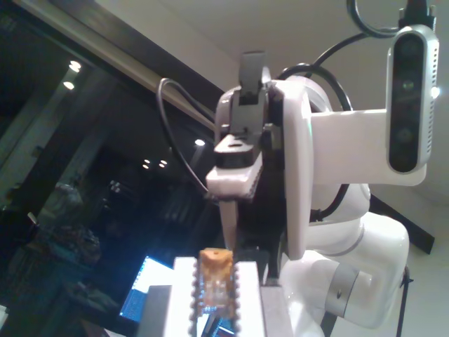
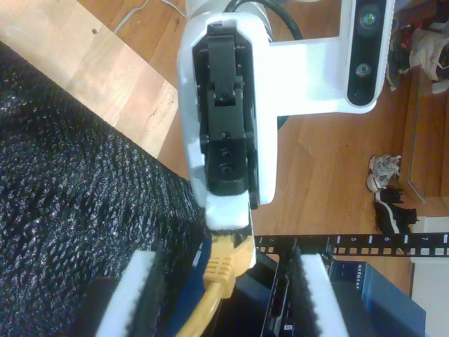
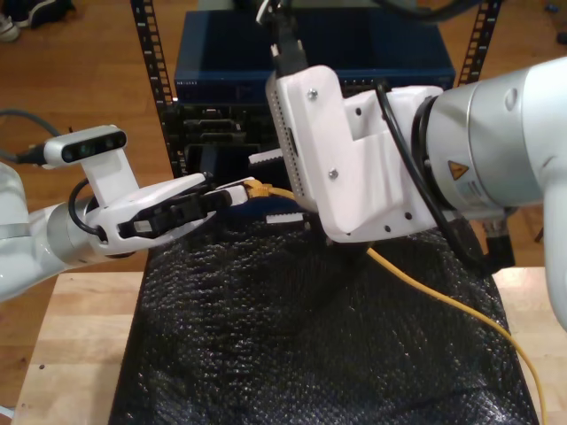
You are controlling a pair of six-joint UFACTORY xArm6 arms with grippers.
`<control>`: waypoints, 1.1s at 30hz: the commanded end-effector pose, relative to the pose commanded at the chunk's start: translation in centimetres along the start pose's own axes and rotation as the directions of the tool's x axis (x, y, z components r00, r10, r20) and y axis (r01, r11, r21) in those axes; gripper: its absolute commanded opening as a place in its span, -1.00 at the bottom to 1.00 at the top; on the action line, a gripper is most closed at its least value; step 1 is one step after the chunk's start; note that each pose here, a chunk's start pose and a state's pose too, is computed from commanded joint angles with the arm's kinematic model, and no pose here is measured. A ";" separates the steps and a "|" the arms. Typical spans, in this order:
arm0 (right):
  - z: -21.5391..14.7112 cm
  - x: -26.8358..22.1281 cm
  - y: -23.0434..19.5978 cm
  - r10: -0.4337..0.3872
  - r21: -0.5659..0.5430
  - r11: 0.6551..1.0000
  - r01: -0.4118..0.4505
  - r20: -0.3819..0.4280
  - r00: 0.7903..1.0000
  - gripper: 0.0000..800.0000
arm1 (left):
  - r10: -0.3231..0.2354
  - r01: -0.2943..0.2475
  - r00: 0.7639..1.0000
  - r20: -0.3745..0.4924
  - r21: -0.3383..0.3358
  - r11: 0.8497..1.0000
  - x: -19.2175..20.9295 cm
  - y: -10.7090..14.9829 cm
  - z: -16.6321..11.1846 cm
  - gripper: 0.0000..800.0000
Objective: Grab the cable and plug it in
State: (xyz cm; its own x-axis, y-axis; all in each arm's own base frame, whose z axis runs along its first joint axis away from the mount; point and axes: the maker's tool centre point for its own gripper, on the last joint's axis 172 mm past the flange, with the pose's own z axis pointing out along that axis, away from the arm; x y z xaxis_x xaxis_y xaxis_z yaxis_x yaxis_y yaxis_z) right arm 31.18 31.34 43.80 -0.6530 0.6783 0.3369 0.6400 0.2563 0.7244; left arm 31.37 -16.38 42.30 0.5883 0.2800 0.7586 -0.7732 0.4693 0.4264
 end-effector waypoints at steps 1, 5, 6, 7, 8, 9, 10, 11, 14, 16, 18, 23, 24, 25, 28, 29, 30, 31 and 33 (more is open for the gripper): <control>0.0 0.0 0.0 0.000 0.000 1.000 0.000 0.000 1.000 -0.22 | 0.000 0.000 1.000 0.000 0.000 1.000 0.0 0.0 0.0 -0.94; 0.0 0.0 0.0 0.000 0.000 1.000 0.000 0.000 1.000 -0.29 | -0.019 0.019 1.000 0.006 -0.009 1.000 -0.3 0.0 0.4 -0.94; 0.1 0.0 0.0 0.000 0.001 1.000 0.000 0.000 1.000 -0.29 | -0.025 0.026 1.000 0.007 -0.009 1.000 -0.3 0.0 0.4 -0.94; 0.1 0.0 0.0 0.000 0.001 1.000 0.000 0.000 1.000 -0.29 | -0.028 0.028 1.000 0.007 -0.011 1.000 -0.3 0.0 0.4 -0.94; 0.1 0.0 0.0 0.000 0.001 1.000 0.000 0.000 1.000 -0.28 | -0.028 0.028 1.000 0.007 -0.011 1.000 -0.3 0.0 0.4 -0.94; 0.1 -0.1 -0.1 0.002 0.003 1.000 -0.002 0.001 1.000 -0.28 | -0.028 0.028 1.000 0.007 -0.011 1.000 -0.3 0.0 0.4 -0.94; 0.1 -0.1 -0.1 0.001 0.003 1.000 -0.001 0.001 1.000 -0.28 | -0.028 0.028 1.000 0.007 -0.011 1.000 -0.3 0.0 0.4 -0.94; 0.1 -0.1 -0.1 0.001 0.003 1.000 -0.001 0.001 1.000 -0.28 | -0.029 0.029 1.000 0.007 -0.014 0.999 -0.3 0.1 0.4 -0.94; 0.1 -0.1 -0.1 0.001 0.003 1.000 -0.001 0.001 1.000 -0.28 | -0.029 0.029 1.000 0.003 -0.029 0.999 -0.2 0.5 0.5 -0.94; 0.0 0.0 -0.1 0.002 0.001 1.000 -0.002 0.000 1.000 -0.28 | -0.028 0.028 1.000 0.004 -0.029 0.999 -0.1 0.5 0.6 -0.94; 0.0 0.0 -0.1 0.002 0.001 1.000 -0.002 0.000 1.000 -0.30 | -0.028 0.028 1.000 0.004 -0.029 0.999 -0.1 0.5 0.6 -0.93; 0.0 0.0 -0.1 0.002 0.001 1.000 -0.002 0.000 1.000 -0.39 | -0.029 0.029 1.000 0.003 -0.030 0.999 -0.2 0.5 0.6 -0.93; 0.0 0.0 -0.1 0.002 0.001 1.000 -0.002 0.000 1.000 -0.41 | -0.029 0.029 1.000 0.003 -0.030 0.999 -0.2 0.5 0.6 -0.93; 0.0 0.0 -0.1 0.002 0.001 1.000 -0.002 0.000 1.000 -0.42 | -0.031 0.031 1.000 0.004 -0.032 0.999 -0.2 0.5 0.6 -0.93; 0.0 0.0 -0.1 0.002 0.001 1.000 -0.002 0.000 1.000 -0.43 | -0.035 0.035 0.999 0.008 -0.038 0.999 -0.4 0.5 0.9 -0.93; 0.0 0.0 -0.1 0.002 0.001 1.000 -0.002 0.000 1.000 -0.43 | -0.036 0.036 0.999 0.008 -0.038 0.999 -0.4 0.5 0.9 -0.93; 0.0 0.0 -0.1 0.002 0.001 1.000 -0.002 0.000 1.000 -0.43 | -0.036 0.036 0.999 0.008 -0.038 0.999 -0.4 0.5 0.9 -0.93; 0.0 0.0 -0.1 0.002 0.001 1.000 -0.002 0.000 1.000 -0.43 | -0.037 0.037 0.999 0.009 -0.039 0.999 -0.4 0.5 0.9 -0.93; 0.0 0.0 -0.1 0.002 0.001 1.000 -0.002 0.000 1.000 -0.43 | -0.036 0.036 0.999 0.010 -0.039 0.999 -0.4 0.5 0.9 -0.93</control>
State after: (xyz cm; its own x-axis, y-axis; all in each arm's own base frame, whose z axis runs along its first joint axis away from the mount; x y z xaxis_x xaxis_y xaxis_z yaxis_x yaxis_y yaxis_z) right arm 31.17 31.33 43.71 -0.6516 0.6790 0.3381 0.6418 0.2559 0.7229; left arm 30.56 -17.02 42.69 0.6133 0.2549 0.7476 -0.7416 0.5117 0.4338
